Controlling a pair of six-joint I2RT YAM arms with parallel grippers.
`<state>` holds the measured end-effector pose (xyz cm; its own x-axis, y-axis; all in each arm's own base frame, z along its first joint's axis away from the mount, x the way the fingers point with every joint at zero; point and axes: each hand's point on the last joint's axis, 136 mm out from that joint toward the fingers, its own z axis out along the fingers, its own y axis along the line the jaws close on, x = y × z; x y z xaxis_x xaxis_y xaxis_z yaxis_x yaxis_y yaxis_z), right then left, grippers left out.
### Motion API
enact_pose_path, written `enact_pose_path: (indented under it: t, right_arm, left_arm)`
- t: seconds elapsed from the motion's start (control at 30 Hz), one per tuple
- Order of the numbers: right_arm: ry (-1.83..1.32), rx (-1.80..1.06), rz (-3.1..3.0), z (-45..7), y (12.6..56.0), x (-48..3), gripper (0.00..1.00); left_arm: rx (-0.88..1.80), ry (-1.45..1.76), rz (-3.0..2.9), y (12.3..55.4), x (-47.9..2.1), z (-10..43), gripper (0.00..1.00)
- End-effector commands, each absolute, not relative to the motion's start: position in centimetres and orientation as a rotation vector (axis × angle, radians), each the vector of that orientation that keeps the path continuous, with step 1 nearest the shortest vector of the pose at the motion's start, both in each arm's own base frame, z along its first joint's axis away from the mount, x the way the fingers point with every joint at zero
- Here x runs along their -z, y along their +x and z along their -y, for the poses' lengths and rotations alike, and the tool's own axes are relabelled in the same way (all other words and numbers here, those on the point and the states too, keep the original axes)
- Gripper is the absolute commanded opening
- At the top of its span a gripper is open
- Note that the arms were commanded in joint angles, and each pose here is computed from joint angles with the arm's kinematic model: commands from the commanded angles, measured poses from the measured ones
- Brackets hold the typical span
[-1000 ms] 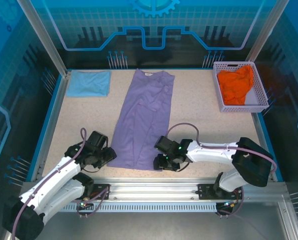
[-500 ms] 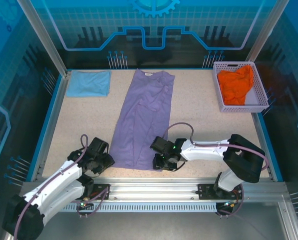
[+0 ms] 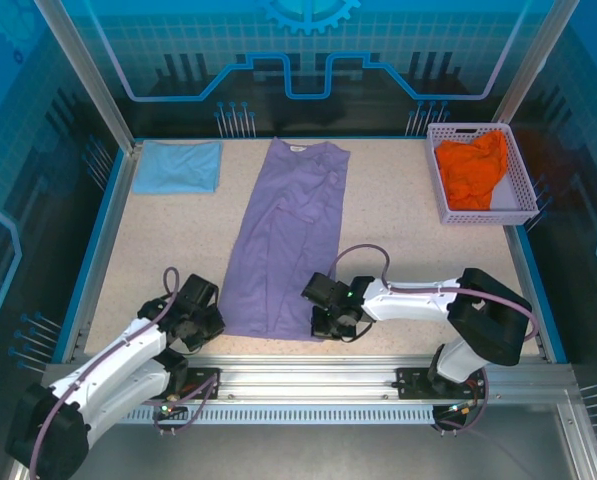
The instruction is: Fold and stack the t-shirts
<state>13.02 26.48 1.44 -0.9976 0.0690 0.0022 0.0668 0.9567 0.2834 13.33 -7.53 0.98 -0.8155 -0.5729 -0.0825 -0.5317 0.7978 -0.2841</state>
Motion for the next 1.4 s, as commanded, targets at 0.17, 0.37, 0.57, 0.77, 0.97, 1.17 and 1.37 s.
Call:
enact_pose_path:
  t: [0.17, 0.37, 0.57, 0.77, 0.97, 1.17, 1.37]
  right_arm:
    - [0.323, -0.271, -3.097, -18.3, 12.3, -0.3, 0.0]
    - [0.482, -0.311, -3.048, -13.8, 11.6, -1.1, 0.0]
    - [0.55, -0.362, -3.019, -11.7, 10.4, -1.4, 0.0]
    - [0.519, -0.391, -3.054, -11.7, 9.5, -1.1, 0.0]
    - [0.437, -0.452, -2.96, -13.0, 12.0, -5.1, 0.0]
    - [0.383, -0.498, -2.854, -14.5, 17.8, -10.2, 0.0]
    - [0.421, -0.575, -2.836, -15.2, 25.5, -12.5, 0.0]
  left_arm:
    - [0.829, -0.603, -2.861, 14.9, -1.7, 14.6, 0.0]
    - [1.018, -0.43, -2.916, 13.7, -2.9, 19.7, 0.0]
    - [0.982, -0.401, -2.96, 11.9, -3.1, 21.8, 0.0]
    - [1.003, -0.493, -2.913, 11.5, -3.5, 21.8, 0.0]
    - [0.953, -0.506, -2.811, 13.5, -6.8, 21.0, 0.0]
    - [1.007, -0.628, -2.687, 18.5, -10.5, 19.8, 0.0]
    - [1.003, -0.701, -2.634, 25.6, -12.4, 18.7, 0.0]
